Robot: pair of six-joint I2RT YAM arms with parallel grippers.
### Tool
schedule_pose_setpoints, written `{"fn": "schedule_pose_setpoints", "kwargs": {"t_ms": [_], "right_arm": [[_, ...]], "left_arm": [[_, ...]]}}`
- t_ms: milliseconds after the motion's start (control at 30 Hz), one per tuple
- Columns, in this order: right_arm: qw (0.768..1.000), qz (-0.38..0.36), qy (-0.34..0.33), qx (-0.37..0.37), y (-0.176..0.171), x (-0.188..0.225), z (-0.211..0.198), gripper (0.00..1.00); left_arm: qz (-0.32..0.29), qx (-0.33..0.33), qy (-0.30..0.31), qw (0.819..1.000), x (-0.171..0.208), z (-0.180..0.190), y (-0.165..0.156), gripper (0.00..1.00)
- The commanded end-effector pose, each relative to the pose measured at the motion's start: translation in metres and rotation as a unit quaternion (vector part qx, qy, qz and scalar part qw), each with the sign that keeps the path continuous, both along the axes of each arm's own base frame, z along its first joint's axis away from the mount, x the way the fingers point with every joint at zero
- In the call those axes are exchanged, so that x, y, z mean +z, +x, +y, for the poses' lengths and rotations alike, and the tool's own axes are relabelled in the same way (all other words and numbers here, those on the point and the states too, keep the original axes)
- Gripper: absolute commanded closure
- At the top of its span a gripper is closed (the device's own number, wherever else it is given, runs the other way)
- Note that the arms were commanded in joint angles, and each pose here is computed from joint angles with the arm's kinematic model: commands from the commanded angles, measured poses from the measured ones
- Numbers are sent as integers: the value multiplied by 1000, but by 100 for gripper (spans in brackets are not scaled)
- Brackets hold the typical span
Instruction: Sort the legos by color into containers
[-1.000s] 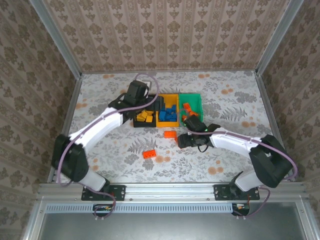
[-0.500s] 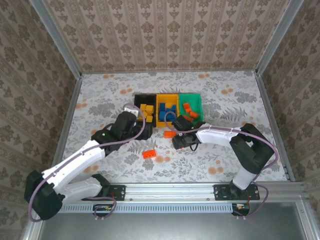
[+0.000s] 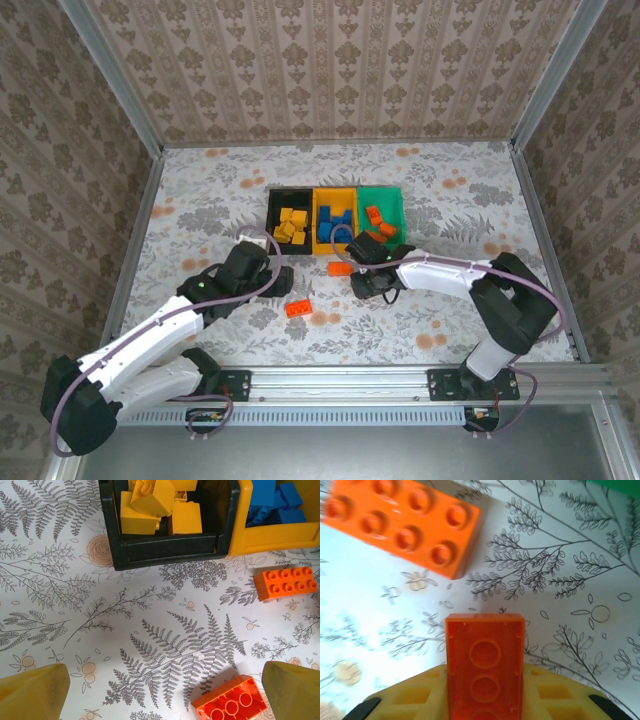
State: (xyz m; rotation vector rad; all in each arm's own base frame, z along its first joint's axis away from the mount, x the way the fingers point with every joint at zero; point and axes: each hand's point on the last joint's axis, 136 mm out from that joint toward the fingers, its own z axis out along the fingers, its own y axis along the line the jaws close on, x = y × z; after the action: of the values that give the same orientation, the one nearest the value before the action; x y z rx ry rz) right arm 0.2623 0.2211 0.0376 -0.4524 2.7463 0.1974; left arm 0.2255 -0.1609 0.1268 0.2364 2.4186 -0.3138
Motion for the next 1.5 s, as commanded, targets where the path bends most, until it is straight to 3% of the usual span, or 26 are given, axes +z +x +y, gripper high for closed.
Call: {"fn": "schedule_pose_setpoints", "kwargs": {"t_ms": [0,267,467,700,767,867,967,1233,1467], "right_arm": [[999,-30,36,-8,3,40,-1,73],[982,-136,74,-107,67,125,-39,72],[978,-118,27,-169,130,96,-57,71],[974,-107,7,-201,169,73,-60,66],[974,-103,3,-202,173,70,-58,61],[974,-103,15,-200,175,71,-53,38],[974,-113,29,-196,173,81,-50,28],[973,-133,58,-180,149,102,-45,25],[971,-140,69,-179,132,109,-51,25]], "left_arm": [[2,-13,-10,1000,-2,-7,-2,0],[17,-40,-7,999,-9,-23,-2,0],[37,-55,1,998,-17,-31,-6,0],[55,-63,-1,997,-27,-35,-11,0],[62,-71,4,996,-29,-37,-12,0],[75,-80,15,994,-34,-39,-14,0],[88,-92,22,992,-38,-44,-18,0],[153,-123,75,978,-70,-57,-44,0],[165,-150,119,967,-90,-73,-52,0]]}}
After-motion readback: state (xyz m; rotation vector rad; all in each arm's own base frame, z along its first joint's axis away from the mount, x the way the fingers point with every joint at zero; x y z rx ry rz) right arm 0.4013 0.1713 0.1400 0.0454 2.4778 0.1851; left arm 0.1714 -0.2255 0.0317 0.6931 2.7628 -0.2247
